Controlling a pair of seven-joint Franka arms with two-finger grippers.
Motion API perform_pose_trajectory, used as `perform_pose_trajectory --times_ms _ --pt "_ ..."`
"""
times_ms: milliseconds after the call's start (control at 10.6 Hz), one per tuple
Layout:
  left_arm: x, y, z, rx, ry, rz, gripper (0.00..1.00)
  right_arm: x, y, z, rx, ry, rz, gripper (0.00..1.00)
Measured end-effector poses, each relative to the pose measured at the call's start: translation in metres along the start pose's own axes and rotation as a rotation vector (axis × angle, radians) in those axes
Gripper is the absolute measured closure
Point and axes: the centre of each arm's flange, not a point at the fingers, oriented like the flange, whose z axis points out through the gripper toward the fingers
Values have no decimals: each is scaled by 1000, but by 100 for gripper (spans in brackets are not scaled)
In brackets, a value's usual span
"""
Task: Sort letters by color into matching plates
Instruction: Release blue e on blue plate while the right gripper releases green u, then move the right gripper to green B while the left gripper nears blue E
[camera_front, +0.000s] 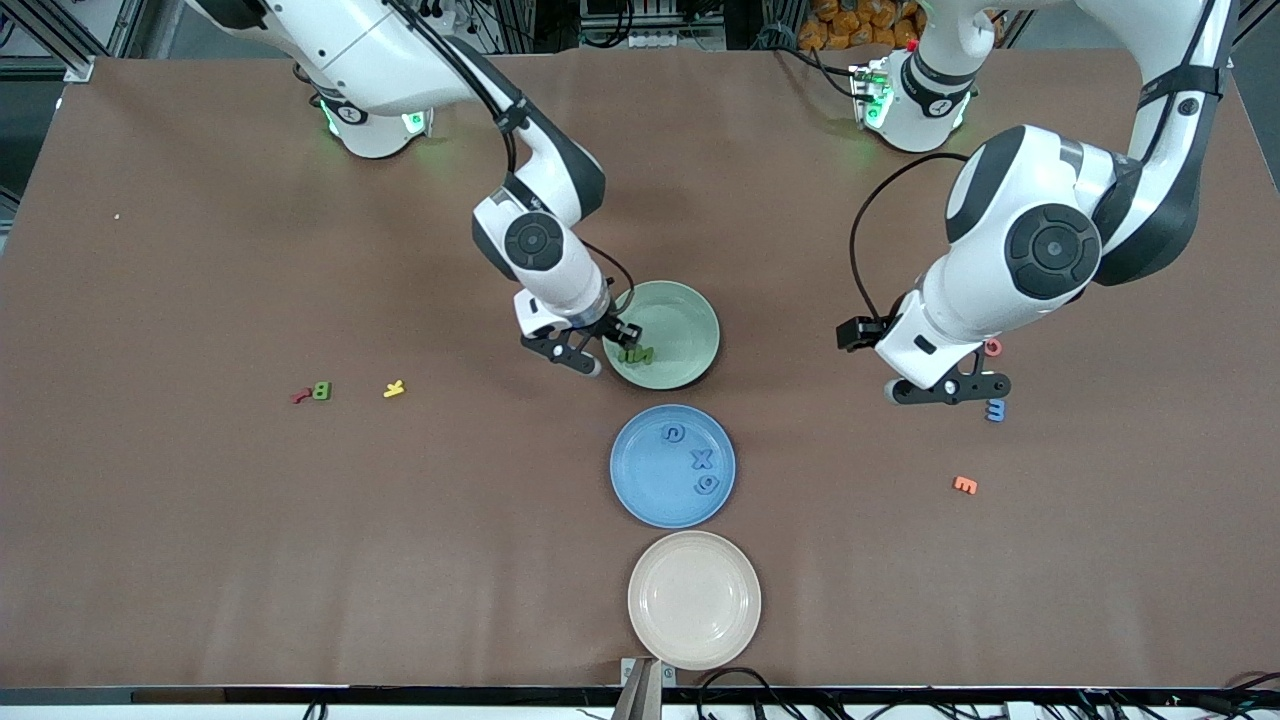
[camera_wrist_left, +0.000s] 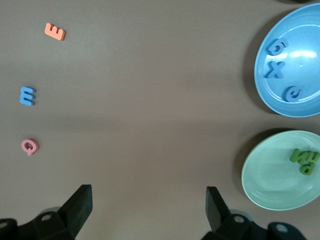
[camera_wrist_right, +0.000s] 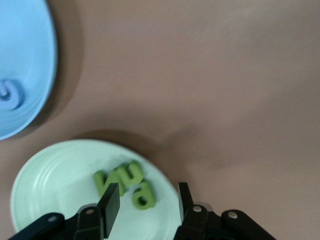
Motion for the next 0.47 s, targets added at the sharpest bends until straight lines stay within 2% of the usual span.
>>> perform_pose_trajectory --times_ms 282,470 --pt "13 -39 30 2 36 60 0 44 30 -42 -97 -24 -78 44" --pt "14 -63 44 -4 69 85 0 72 52 -78 -128 -35 -170 44"
